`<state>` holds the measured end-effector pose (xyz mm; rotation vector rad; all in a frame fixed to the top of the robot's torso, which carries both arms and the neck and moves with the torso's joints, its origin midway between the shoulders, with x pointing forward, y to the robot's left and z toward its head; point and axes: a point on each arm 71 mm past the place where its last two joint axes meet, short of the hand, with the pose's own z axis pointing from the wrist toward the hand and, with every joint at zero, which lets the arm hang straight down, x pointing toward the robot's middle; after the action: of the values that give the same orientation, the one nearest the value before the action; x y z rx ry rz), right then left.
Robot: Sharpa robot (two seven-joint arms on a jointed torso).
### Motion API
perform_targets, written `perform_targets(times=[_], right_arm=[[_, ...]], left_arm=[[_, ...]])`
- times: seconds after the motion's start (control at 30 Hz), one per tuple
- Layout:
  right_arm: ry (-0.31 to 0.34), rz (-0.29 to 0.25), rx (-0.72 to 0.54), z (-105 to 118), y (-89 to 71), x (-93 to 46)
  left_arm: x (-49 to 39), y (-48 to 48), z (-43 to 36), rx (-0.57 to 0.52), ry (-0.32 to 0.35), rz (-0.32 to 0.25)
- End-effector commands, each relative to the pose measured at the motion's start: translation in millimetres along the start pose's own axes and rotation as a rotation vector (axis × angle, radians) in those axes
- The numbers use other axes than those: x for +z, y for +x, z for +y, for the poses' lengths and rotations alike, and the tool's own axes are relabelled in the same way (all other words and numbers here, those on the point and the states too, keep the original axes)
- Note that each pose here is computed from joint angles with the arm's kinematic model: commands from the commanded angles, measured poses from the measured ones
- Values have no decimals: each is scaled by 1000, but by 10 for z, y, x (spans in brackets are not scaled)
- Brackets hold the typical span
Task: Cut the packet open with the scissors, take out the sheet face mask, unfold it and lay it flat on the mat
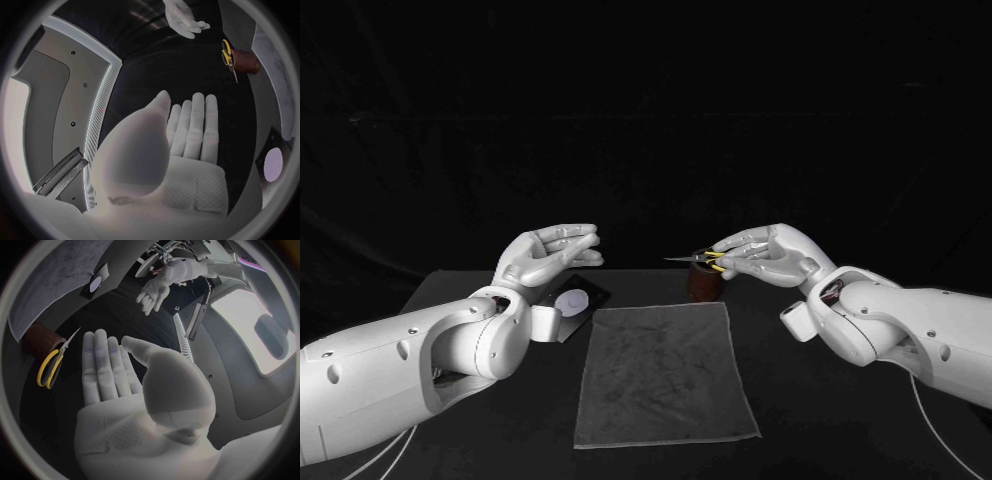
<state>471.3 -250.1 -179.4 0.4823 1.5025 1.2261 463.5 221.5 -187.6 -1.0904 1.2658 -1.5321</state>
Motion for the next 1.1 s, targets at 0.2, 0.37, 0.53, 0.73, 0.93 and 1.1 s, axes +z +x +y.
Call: perform_targets(times=[0.2,0.37,0.53,0.73,0.93,1.1], right_arm=[[30,111,-266,108,-334,189],[74,98,-393,175,-604,291],[98,102,-487,221,-713,350],[133,133,-660,239,-749,413],[133,110,-860,272,-780,517],[122,85,-997,317,-745,611]], left_arm=[[-10,42,-150,-7,17,107],[-9,14,-221,-1,27,107],[-21,-15,-286,4,35,105],[-8,-39,-363,9,48,102],[3,-18,-389,6,50,109],[11,0,-400,1,52,112]])
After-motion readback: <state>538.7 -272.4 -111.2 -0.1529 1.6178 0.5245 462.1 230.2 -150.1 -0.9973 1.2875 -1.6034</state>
